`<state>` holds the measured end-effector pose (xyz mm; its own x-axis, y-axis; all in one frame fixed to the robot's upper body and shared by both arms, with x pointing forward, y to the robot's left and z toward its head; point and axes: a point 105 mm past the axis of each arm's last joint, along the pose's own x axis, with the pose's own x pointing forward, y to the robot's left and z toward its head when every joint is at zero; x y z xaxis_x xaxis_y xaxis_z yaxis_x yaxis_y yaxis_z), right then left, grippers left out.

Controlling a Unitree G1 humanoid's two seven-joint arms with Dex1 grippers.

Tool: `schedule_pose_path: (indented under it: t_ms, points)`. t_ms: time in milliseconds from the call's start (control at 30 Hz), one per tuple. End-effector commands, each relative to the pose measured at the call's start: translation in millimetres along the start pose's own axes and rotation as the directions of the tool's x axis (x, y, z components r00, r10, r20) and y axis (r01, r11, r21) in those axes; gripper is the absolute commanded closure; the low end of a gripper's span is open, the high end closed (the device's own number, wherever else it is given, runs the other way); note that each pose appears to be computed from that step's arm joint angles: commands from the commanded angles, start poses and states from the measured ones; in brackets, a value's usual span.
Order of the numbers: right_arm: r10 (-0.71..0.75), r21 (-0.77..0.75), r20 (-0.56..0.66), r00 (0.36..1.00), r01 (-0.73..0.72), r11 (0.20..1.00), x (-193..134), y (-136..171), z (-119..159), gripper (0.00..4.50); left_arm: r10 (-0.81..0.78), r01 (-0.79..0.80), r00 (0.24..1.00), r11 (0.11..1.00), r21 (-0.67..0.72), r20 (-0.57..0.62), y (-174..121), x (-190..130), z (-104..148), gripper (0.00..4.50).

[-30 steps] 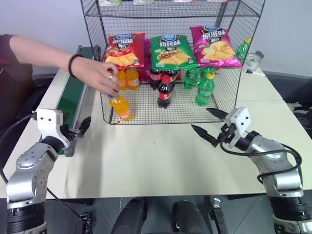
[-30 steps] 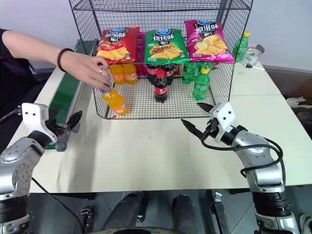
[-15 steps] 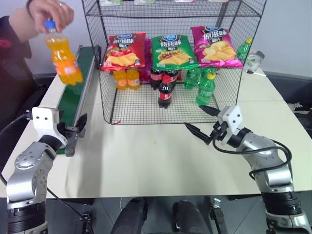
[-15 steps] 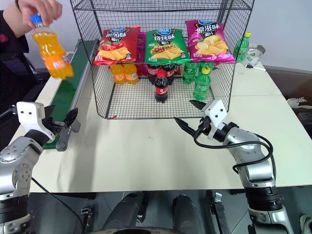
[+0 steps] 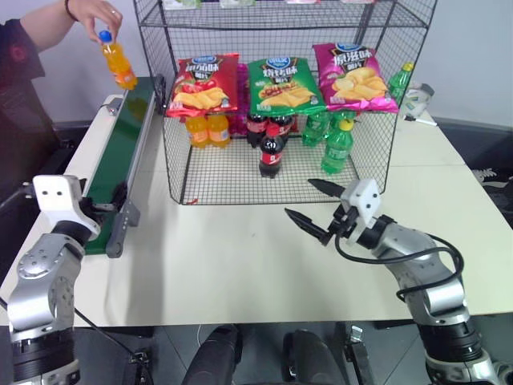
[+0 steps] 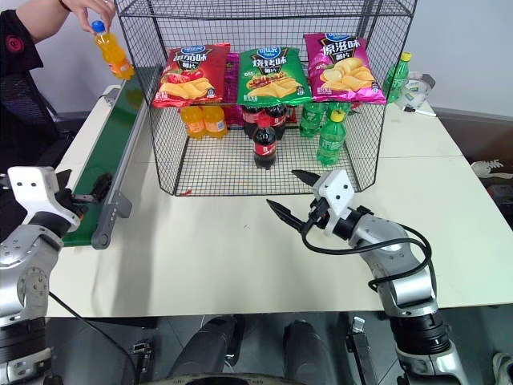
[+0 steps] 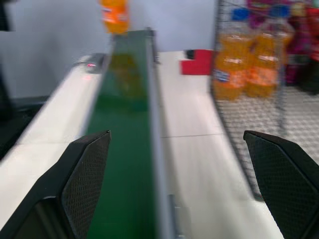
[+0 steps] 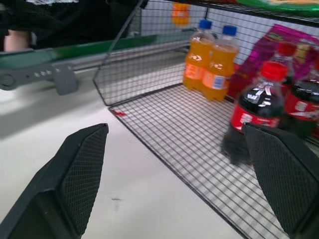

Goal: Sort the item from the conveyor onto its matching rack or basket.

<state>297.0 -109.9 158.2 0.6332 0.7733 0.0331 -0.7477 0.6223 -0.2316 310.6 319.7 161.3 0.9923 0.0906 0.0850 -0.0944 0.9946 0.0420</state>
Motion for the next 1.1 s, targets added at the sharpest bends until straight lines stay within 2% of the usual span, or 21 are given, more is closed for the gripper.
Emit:
schedule_pose_path:
  t_ms: [33, 567, 800, 1100]
  points:
    - [0.015, -0.034, 0.056, 0.998, -0.013, 0.999, 5, 4, 17, 0.00, 0.111, -0.112, 0.991, 0.994, 0.010, 0.070, 24, -3, 15, 0.03]
    - [-0.010, -0.039, 0.062, 0.998, 0.012, 0.999, 5, -2, 12, 0.00, 0.113, -0.111, 0.993, 0.993, -0.041, 0.046, 19, 1, -3, 0.03]
    - [-0.022, -0.041, 0.052, 0.998, 0.024, 0.999, -1, -3, 9, 0.00, 0.133, -0.135, 0.990, 0.991, 0.025, 0.052, 21, 0, -4, 0.03]
    - [-0.027, -0.034, 0.054, 0.998, 0.029, 0.999, -1, 1, 10, 0.00, 0.077, -0.078, 0.997, 0.992, 0.098, 0.017, 17, -6, -7, 0.03]
